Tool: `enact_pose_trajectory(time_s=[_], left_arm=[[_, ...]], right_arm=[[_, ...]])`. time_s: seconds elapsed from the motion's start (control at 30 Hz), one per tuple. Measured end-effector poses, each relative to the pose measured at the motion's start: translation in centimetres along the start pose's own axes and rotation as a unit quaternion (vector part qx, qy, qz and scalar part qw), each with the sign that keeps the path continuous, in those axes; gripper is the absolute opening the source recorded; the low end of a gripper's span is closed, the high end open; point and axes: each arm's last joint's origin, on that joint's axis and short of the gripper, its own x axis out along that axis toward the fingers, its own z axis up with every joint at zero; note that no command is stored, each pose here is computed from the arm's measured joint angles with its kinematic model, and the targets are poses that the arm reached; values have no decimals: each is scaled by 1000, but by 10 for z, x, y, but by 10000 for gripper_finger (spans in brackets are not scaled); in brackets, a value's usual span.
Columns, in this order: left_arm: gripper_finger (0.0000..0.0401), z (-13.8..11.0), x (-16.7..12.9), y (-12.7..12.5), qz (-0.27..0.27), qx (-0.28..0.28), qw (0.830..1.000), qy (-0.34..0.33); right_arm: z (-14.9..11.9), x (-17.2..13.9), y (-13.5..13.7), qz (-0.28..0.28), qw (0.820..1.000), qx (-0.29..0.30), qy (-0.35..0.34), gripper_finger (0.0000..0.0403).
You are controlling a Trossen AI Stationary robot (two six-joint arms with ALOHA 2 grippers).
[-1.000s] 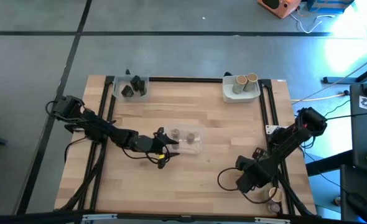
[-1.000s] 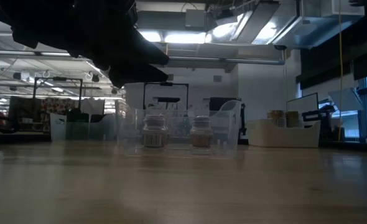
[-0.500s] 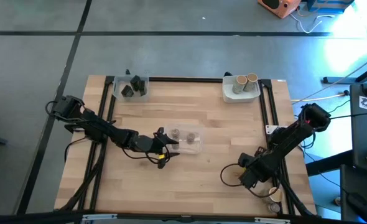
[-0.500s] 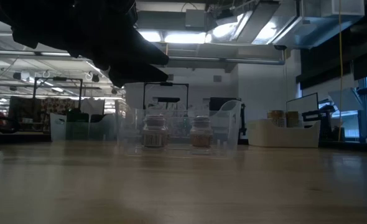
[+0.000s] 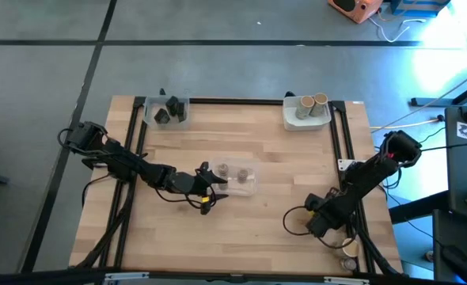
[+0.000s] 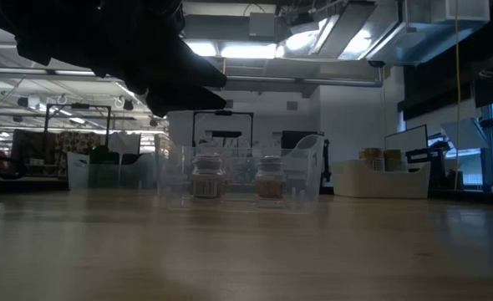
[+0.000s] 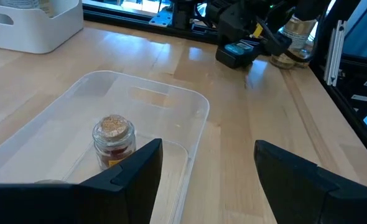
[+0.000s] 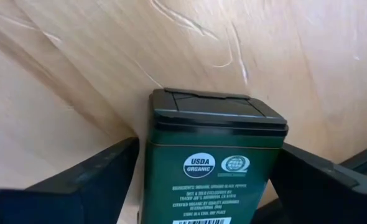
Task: Sort spices by type
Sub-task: Put the black seasoning can into the top transparent bin
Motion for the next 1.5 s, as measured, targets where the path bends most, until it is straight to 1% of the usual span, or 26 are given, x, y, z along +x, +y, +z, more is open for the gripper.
enact_pose_trajectory(time_s=[0.2, 0.27, 0.33, 0.47, 0.5, 0.77, 0.9, 1.03, 1.17, 1.27, 1.33, 1.5], left_arm=[[237, 0, 0, 0, 0, -1, 1000, -2], [237, 0, 0, 0, 0, -1, 1000, -2], [237, 0, 0, 0, 0, -1, 1000, -2], [237, 0, 0, 0, 0, -1, 1000, -2], [237, 0, 0, 0, 0, -1, 1000, -2], [237, 0, 0, 0, 0, 10, 1000, -2], [237, 0, 0, 0, 0, 20, 1000, -2], [237, 1, 0, 0, 0, 20, 1000, -2], [237, 2, 0, 0, -1, 18, 1000, -7], [237, 4, 0, -1, -3, 14, 1000, -17], [237, 6, -2, 0, 1, 14, 1000, -23], [237, 20, -9, 5, 7, 19, 999, -44]], right_arm=[[0, 0, 0, 0, 1000, 2, -3, 346], [1, 0, 1, 1, 1000, 2, -5, 339], [1, 0, 1, 4, 1000, 0, -6, 319], [1, -3, 1, 15, 1000, -3, -24, 259], [2, -5, 3, 27, 999, -3, -39, 257], [4, -20, -1, 62, 991, -3, -116, 257], [6, -28, -2, 85, 983, 1, -161, 258], [10, -37, -3, 105, 969, 6, -225, 267], [23, -43, -3, 100, 947, 3, -304, 263], [35, -46, -5, 79, 931, 0, -356, 262], [43, -49, -7, 56, 917, 1, -394, 264], [57, -56, -14, -18, 868, 14, -497, 264]])
